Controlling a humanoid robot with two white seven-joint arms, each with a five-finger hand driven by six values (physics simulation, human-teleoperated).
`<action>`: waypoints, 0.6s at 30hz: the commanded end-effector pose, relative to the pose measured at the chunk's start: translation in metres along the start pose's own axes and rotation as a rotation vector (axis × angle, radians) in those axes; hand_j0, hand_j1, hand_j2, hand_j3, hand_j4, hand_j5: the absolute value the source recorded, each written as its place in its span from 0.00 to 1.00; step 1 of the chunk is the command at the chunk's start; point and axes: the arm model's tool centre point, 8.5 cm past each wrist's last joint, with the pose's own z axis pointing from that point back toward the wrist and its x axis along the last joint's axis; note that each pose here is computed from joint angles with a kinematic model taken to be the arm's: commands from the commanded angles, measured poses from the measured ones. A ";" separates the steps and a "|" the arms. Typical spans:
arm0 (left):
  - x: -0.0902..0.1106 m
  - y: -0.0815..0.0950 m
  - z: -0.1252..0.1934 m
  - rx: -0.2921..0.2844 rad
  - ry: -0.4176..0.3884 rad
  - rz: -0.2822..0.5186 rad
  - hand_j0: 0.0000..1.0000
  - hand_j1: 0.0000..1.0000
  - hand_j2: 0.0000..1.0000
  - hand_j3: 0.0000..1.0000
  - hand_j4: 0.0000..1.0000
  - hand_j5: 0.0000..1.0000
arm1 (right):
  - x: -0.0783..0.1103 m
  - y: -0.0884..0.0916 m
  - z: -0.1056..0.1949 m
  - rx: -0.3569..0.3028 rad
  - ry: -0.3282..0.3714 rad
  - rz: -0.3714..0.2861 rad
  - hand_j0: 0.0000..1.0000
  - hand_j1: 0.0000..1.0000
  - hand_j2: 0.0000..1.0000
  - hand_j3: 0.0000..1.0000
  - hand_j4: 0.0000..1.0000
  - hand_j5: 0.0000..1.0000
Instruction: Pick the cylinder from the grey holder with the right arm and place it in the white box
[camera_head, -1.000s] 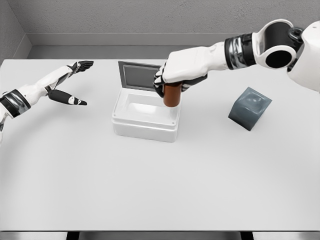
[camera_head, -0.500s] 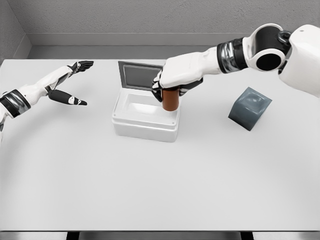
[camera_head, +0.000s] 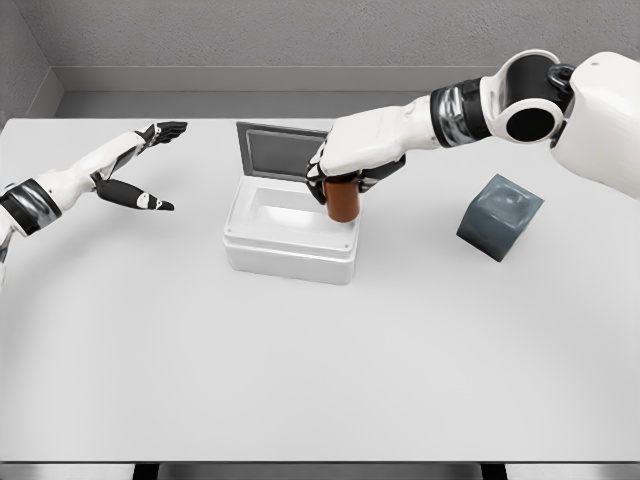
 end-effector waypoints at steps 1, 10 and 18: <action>0.000 0.001 0.000 0.006 -0.003 0.006 1.00 1.00 1.00 1.00 1.00 1.00 | 0.000 -0.001 0.001 0.000 0.003 -0.003 0.59 0.59 0.59 0.59 0.59 0.59; 0.000 0.001 0.000 0.006 -0.003 0.006 1.00 1.00 1.00 1.00 1.00 1.00 | 0.000 0.001 0.001 0.007 0.004 0.001 0.85 0.85 0.85 0.85 0.85 0.85; 0.001 0.001 0.000 0.006 -0.004 0.005 1.00 1.00 1.00 1.00 1.00 1.00 | 0.003 -0.009 0.008 -0.023 0.003 0.017 0.90 0.90 0.90 0.90 0.90 0.90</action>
